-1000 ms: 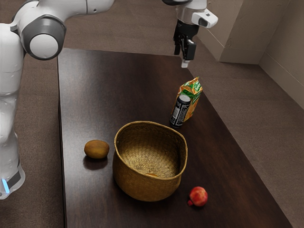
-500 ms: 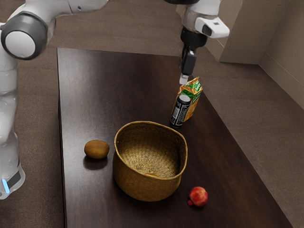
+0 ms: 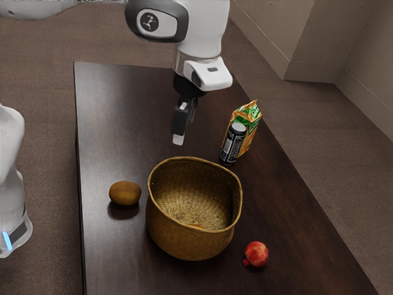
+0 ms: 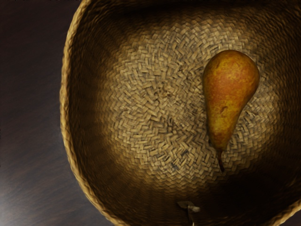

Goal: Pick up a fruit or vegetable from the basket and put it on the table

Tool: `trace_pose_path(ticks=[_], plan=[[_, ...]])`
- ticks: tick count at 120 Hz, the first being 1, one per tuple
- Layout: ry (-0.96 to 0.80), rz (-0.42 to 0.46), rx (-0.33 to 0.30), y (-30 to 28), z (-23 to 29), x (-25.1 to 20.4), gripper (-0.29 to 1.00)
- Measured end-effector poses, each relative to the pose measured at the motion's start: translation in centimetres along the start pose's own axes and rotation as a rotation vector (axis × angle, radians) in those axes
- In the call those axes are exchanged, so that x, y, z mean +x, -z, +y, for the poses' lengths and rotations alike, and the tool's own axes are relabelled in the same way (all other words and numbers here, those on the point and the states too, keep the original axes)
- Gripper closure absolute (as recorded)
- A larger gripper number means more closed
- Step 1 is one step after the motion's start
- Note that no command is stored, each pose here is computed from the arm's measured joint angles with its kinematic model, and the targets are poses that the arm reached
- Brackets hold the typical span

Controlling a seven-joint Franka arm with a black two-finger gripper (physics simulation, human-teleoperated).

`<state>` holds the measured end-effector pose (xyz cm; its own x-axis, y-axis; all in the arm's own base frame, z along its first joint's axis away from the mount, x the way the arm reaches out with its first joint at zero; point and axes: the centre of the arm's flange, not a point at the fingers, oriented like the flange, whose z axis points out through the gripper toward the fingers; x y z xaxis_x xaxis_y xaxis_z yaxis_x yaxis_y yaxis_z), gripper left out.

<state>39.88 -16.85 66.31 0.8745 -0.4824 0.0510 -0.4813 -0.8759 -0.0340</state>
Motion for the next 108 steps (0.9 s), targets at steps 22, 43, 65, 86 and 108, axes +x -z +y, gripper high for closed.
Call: trace_pose_path(ticks=[22, 43, 65, 86, 108], plan=[[-0.021, 0.034, 0.005, -2.5, 0.9, -0.1, 0.0], [-0.049, 0.039, -0.009, -5.0, 1.6, 2.6, 0.0], [-0.057, 0.036, -0.012, -8.6, 2.2, 2.8, 0.0], [-0.075, 0.036, -0.008, -11.1, 3.5, 2.6, 0.0], [-0.093, 0.041, -0.012, -13.0, 4.7, 2.6, 0.0]])
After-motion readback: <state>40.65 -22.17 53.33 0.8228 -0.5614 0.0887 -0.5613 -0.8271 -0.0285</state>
